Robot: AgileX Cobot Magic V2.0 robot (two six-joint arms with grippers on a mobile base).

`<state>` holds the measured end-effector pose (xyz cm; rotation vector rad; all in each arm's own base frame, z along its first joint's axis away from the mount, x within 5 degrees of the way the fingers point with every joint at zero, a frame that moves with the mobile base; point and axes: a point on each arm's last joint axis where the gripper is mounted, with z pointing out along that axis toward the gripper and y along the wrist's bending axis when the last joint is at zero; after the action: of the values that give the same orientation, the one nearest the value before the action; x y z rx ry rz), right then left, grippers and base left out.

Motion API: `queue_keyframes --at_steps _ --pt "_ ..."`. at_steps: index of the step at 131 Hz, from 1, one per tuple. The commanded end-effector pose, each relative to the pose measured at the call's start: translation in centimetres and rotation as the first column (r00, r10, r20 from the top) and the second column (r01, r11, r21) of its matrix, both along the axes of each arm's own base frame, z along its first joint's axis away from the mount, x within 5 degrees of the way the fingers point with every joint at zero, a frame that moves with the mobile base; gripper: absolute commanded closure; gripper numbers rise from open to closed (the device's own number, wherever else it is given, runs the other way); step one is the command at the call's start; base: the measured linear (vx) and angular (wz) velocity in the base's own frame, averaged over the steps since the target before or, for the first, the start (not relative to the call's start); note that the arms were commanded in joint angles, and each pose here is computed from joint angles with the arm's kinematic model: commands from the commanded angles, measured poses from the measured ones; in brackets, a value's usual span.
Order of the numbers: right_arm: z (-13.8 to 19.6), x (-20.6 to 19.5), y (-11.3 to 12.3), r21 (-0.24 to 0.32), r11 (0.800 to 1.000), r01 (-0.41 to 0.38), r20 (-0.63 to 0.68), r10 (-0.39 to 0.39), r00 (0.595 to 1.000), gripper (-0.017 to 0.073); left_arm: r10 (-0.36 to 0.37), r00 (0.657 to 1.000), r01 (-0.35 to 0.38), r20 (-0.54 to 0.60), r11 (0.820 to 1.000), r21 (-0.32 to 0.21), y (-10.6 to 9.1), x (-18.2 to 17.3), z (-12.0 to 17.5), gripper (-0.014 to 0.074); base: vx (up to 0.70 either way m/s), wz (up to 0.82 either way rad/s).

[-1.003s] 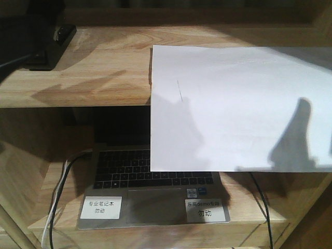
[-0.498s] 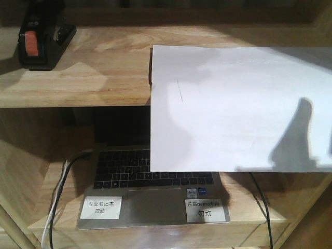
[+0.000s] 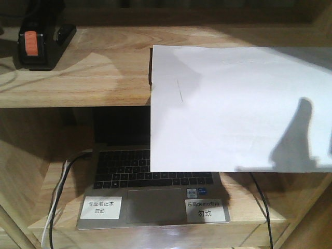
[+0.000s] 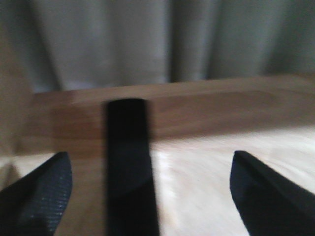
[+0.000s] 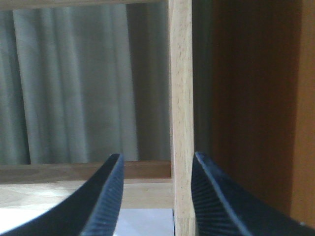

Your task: Grab stapler and paper to desk for stapling

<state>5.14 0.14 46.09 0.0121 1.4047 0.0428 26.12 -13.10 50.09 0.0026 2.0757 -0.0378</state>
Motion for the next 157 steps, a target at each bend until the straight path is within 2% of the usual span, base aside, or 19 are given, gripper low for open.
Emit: queue_keyframes --at_steps 1,43,67,85,95,119,122,157 --pt "1.4 -0.1 0.0 0.0 1.0 0.007 0.092 -0.007 0.996 0.0253 0.008 0.997 -0.004 0.071 0.999 -0.053 0.7 0.0 1.4 -0.0013 0.0 0.0" --pt "1.4 -0.1 0.0 0.0 1.0 0.007 0.092 -0.007 0.996 0.0253 0.03 0.999 -0.031 -0.015 0.997 -0.077 0.7 2.2 -0.5 -0.0008 0.0 0.0" --pt "1.4 -0.1 0.0 0.0 1.0 0.007 0.092 -0.007 0.996 0.0253 0.035 0.999 -0.036 -0.02 0.997 -0.072 0.8 2.4 -0.6 0.0051 0.0 0.0" --pt "1.4 -0.1 0.0 0.0 1.0 0.007 0.092 -0.007 0.996 0.0253 0.02 1.0 -0.021 -0.023 0.999 -0.04 0.8 2.4 -0.7 0.0159 0.0 0.0" --pt "1.4 -0.1 0.0 0.0 1.0 0.007 0.092 -0.007 0.996 0.0253 0.016 1.0 -0.017 -0.026 0.999 -0.028 0.9 2.3 -0.6 0.0248 0.0 0.0" --pt "1.4 -0.1 0.0 0.0 1.0 0.007 0.092 -0.007 0.996 0.0253 0.016 1.0 -0.017 -0.019 0.999 -0.032 1.0 2.1 -0.4 0.0538 0.0 0.0" --pt "1.4 -0.1 0.0 0.0 1.0 0.007 0.092 -0.007 0.996 0.0253 0.016 1.0 -0.017 -0.019 0.999 -0.032 1.0 2.1 -0.4 0.0601 0.0 0.0" --pt "1.4 -0.1 0.0 0.0 1.0 0.007 0.092 -0.007 0.996 0.0253 0.0 0.998 0.003 0.059 0.999 -0.054 2.2 0.0 1.7 0.0602 0.0 0.0"
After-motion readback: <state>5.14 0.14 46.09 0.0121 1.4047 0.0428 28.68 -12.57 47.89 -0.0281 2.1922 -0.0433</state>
